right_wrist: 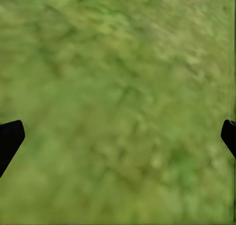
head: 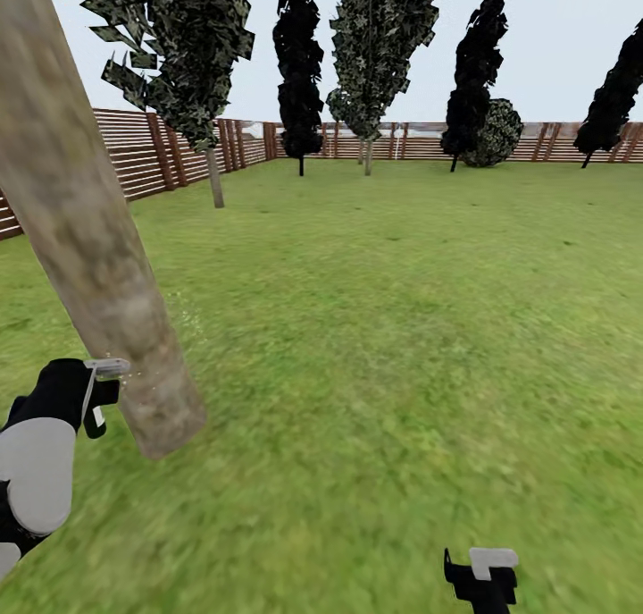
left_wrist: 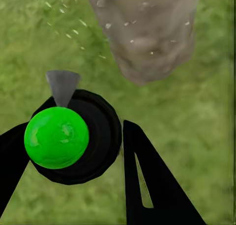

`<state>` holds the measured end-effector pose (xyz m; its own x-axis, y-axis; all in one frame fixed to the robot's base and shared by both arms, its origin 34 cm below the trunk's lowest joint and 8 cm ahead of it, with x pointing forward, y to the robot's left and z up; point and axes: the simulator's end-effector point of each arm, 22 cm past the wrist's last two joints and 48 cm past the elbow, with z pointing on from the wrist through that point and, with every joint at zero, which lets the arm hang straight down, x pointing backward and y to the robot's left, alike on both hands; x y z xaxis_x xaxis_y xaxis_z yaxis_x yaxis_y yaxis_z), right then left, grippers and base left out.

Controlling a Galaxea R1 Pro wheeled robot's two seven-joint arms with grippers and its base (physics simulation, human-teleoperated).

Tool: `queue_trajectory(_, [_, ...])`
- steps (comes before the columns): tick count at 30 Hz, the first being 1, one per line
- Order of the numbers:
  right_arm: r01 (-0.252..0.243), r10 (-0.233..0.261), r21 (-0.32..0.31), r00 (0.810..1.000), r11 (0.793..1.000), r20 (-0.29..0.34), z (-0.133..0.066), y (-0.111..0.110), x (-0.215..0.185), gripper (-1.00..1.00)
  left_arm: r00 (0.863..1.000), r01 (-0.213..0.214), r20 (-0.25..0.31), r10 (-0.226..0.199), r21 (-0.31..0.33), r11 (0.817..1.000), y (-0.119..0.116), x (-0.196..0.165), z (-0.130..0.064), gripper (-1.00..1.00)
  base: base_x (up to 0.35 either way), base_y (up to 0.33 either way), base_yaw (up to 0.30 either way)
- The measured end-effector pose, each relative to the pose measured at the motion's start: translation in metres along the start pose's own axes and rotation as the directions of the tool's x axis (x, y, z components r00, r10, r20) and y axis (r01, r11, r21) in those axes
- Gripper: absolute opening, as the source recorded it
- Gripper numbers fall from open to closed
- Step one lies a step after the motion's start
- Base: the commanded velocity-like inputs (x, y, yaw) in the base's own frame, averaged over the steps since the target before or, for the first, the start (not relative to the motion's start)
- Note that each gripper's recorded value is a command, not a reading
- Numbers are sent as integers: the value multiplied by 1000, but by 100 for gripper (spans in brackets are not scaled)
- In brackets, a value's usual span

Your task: In the garden, pick up the pesticide atomizer on the floor and spray pesticide onto both trees until each tree trunk is fully covered.

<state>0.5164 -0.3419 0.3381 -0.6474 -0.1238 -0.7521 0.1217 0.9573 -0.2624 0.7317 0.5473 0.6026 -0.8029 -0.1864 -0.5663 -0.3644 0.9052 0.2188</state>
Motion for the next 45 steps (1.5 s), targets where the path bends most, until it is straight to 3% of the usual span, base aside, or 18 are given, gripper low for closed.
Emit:
queue_trajectory(8, [0, 0, 0, 1000, 1000, 0, 0, 0, 0, 100, 1000, 4, -1, -4, 1, 1000, 1, 0, 0, -100, 7, -276, 9])
queue_trajectory(21, [0, 0, 0, 1000, 1000, 1, 0, 0, 0, 100, 1000, 1, -13, -1, 9, 1000, -5, 7, 3, -100, 62, -228, 192])
queue_trajectory(25, [0, 0, 0, 1000, 1000, 0, 0, 0, 0, 100, 996, -35, -83, 34, -10, 999, 1, 67, 25, -100, -16, -14, 2])
queue_trajectory(27, [0, 0, 1, 1000, 1000, 0, 0, -1, 0, 100, 995, -50, -88, 52, 23, 998, -25, 88, 31, -100, 0, 0, 0])
queue_trajectory(28, [0, 0, 1, 1000, 1000, 0, 0, -1, 0, 100, 994, -58, -87, 60, 20, 998, -27, 89, 31, -100, 0, 0, 0])
queue_trajectory(31, [0, 0, 0, 1000, 1000, 0, 0, 0, 0, 100, 996, -27, -85, 27, -4, 1000, -3, 113, 40, -100, 50, -27, 0])
queue_trajectory(38, [0, 0, 0, 1000, 1000, 1, 0, 0, 0, 100, 998, -15, -60, 15, 5, 1000, -8, 113, 42, -100, 287, -105, 13])
queue_trajectory(45, [0, 0, -2, 1000, 1000, 3, 0, 1, -1, 100, 999, -10, -48, 10, -3, 1000, -4, 109, 40, -100, 249, -183, 251])
